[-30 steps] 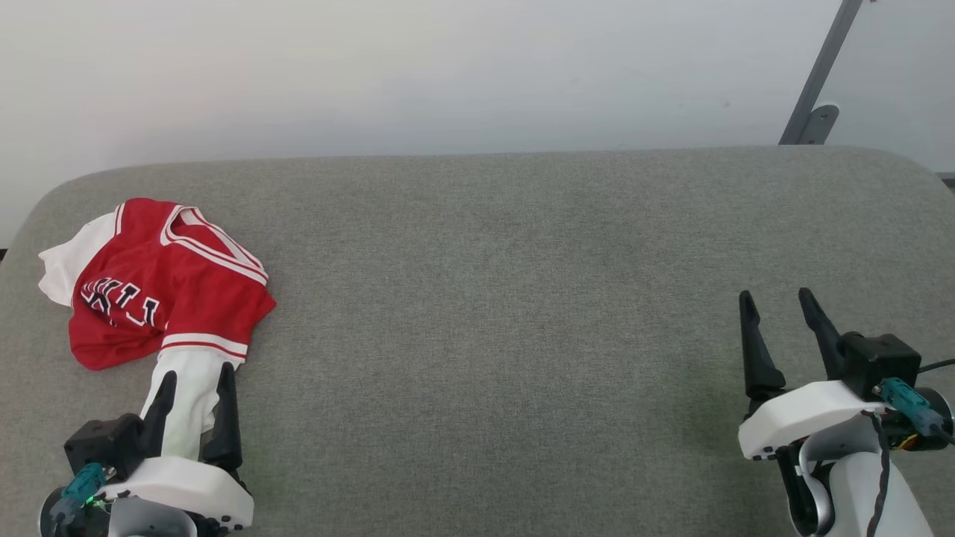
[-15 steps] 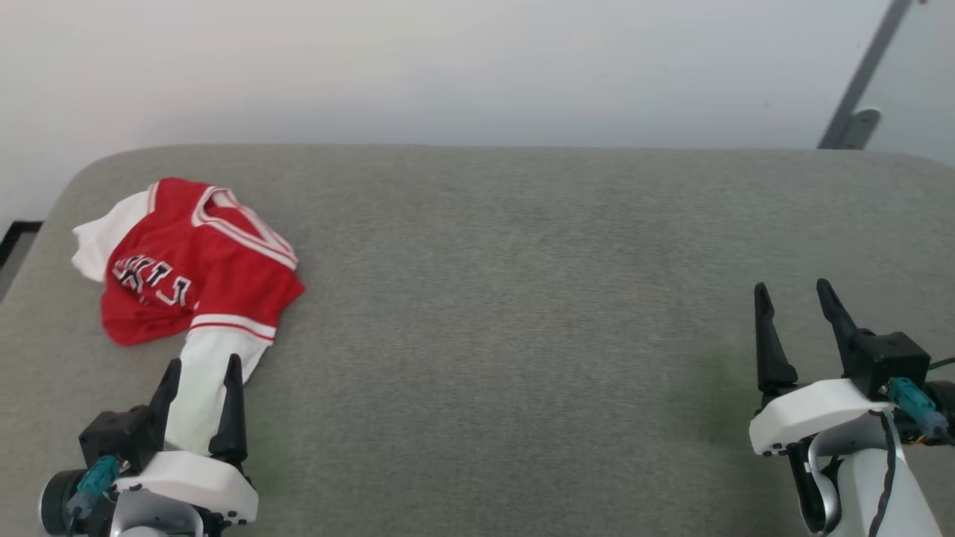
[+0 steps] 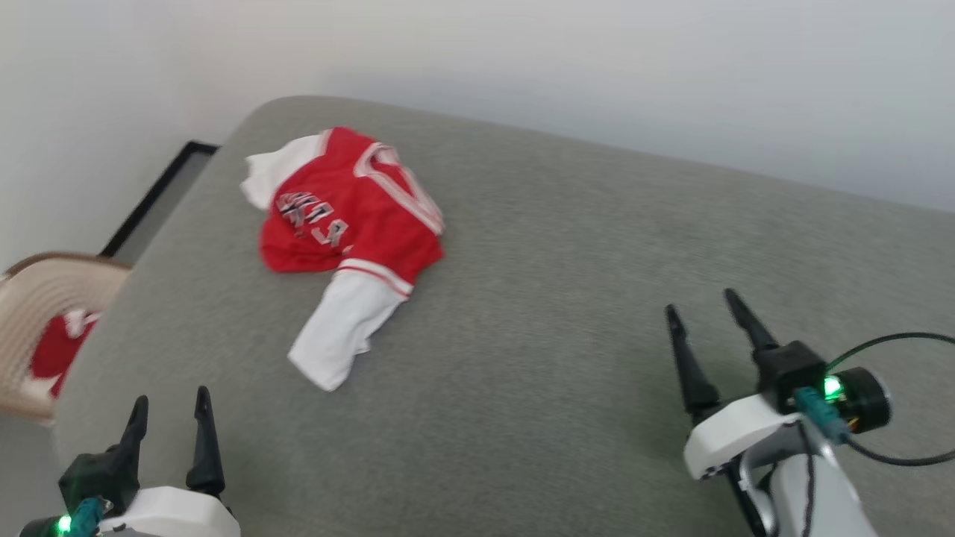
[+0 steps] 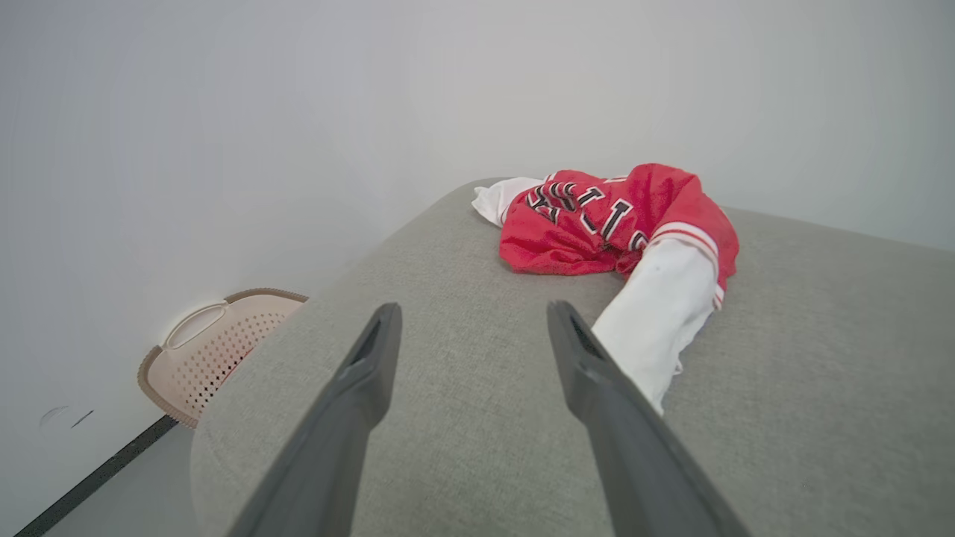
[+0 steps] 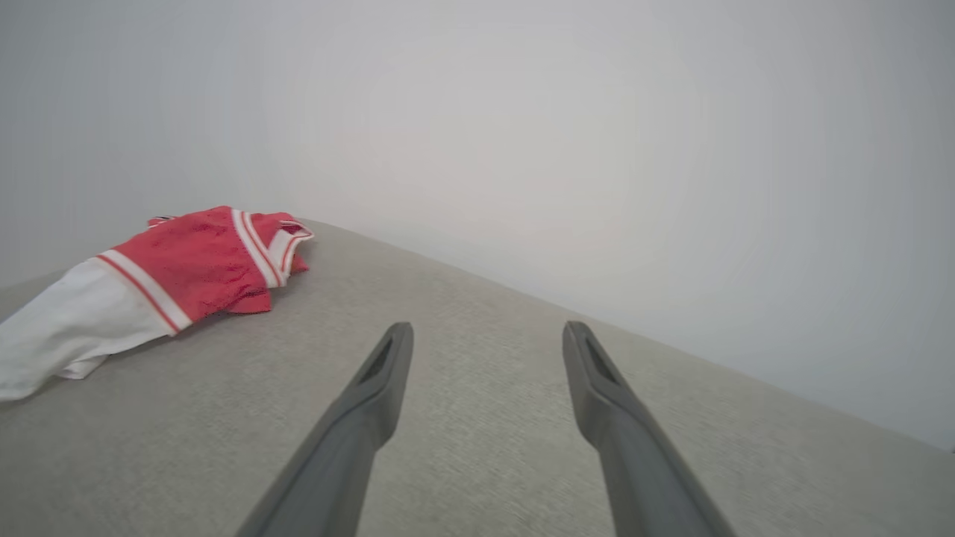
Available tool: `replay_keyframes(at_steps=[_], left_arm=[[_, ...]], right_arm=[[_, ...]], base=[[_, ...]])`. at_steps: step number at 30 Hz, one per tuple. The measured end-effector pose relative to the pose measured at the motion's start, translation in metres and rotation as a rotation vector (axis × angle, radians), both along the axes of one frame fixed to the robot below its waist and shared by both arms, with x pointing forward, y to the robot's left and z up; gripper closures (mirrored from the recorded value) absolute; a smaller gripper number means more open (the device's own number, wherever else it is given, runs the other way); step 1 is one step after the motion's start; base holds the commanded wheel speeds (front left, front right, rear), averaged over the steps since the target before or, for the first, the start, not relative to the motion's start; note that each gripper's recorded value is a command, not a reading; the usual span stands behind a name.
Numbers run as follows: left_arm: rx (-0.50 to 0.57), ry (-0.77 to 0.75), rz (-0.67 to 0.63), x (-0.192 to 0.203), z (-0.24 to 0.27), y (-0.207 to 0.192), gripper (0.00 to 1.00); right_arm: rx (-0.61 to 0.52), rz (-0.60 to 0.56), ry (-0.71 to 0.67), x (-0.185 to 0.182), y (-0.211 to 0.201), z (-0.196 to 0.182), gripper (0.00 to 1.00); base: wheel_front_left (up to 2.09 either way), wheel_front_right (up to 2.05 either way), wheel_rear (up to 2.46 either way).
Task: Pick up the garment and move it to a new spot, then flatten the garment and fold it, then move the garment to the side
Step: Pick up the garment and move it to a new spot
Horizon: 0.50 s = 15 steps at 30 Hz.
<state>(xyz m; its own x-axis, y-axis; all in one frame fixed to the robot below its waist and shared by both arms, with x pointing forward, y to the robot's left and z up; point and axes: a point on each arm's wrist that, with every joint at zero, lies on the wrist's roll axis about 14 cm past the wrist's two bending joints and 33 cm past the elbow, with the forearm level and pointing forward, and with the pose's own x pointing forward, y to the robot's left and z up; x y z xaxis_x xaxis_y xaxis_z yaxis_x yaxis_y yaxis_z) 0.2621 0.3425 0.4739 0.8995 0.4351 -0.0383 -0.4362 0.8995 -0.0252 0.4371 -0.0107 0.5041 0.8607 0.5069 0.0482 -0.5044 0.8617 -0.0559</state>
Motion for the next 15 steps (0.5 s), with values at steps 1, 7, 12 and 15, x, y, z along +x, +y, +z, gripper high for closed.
replay_keyframes(at_steps=[1,7,12,15], left_arm=[[0.004,0.004,0.020,-0.007,-0.001,0.003,0.00],[0.006,0.013,0.130,-0.048,-0.004,0.019,0.00],[-0.010,0.007,0.143,-0.053,-0.006,0.018,0.00],[-0.012,0.006,0.085,-0.038,-0.006,0.007,0.00]], right_arm=[[-0.005,0.035,0.005,-0.003,0.012,-0.002,0.00],[-0.020,0.201,0.019,-0.020,0.067,-0.010,0.00],[-0.005,0.220,0.012,-0.023,0.074,-0.004,0.00],[0.002,0.196,0.014,-0.021,0.065,-0.003,0.00]], base=[[0.00,0.00,0.00],[0.00,0.00,0.00],[0.00,0.00,0.00],[0.00,0.00,0.00]])
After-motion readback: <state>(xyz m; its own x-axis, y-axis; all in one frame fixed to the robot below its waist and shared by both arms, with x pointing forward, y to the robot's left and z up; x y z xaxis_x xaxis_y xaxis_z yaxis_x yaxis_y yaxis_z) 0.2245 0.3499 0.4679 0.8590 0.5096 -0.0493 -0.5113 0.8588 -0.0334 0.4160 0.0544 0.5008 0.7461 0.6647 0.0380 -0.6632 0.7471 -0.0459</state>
